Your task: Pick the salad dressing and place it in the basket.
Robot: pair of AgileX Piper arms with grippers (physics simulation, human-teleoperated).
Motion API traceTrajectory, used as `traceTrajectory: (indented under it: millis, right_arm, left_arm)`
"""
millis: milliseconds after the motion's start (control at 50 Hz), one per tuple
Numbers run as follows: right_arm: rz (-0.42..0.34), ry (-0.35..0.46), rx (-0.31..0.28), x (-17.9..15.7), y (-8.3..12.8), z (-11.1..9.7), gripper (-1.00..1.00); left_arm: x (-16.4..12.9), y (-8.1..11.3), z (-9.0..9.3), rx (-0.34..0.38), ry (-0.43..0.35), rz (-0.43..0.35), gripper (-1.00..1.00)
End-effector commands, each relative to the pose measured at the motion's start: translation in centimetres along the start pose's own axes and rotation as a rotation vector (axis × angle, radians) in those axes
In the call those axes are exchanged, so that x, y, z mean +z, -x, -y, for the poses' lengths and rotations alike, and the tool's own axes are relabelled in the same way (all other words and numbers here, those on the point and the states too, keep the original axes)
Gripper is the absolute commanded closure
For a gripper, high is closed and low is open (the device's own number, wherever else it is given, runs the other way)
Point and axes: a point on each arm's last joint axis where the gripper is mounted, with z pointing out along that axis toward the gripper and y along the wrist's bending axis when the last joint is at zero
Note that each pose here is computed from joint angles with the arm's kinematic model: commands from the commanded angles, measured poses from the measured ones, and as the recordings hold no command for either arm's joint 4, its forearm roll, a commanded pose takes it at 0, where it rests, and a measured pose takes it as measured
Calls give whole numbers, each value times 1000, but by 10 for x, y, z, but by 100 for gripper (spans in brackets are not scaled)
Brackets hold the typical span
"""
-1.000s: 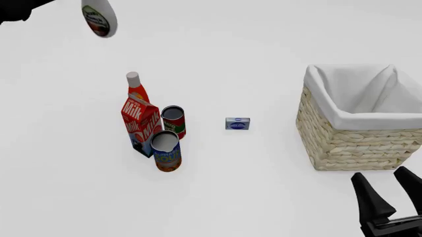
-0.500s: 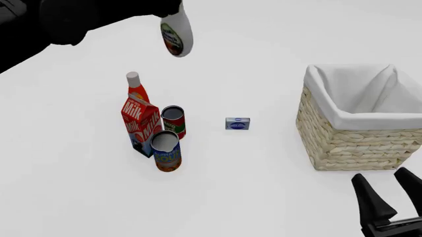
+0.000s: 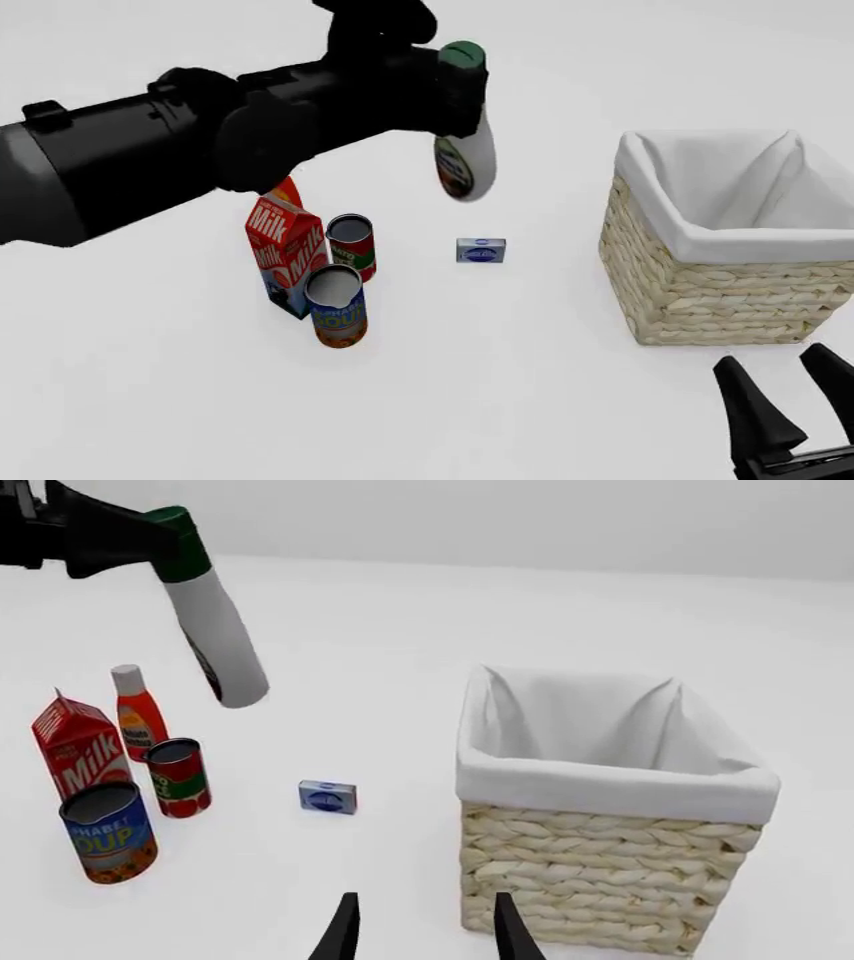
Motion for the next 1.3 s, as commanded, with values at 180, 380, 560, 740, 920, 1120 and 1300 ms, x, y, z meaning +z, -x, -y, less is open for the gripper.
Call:
traceTrajectory:
  millis: [180, 380, 560, 740, 920, 1120, 1300]
  right_arm:
    - [-2, -1, 6, -1, 0, 0, -100]
    - [-3, -3, 12, -1, -1, 0, -100]
    - [-5, -7, 12, -1, -1, 0, -100]
    - [-4, -4, 15, -1, -1, 0, -100]
    - [-4, -8, 14, -1, -1, 0, -100]
    - [-4, -7, 15, -1, -1, 0, -100]
    - [-3, -6, 14, -1, -1, 0, -100]
  left_arm:
    - [17, -28, 48, -38, -118, -32, 100]
    - [26, -40, 58, -55, -138, -39, 100]
    - [29, -54, 67, -48, -156, -52, 100]
    - [27, -68, 84, -13, -198, -57, 100]
    - [31, -87, 92, -26, -214, -81, 100]
    - [30, -94, 93, -34, -216, -78, 100]
    - [29, -97, 94, -41, -218, -74, 100]
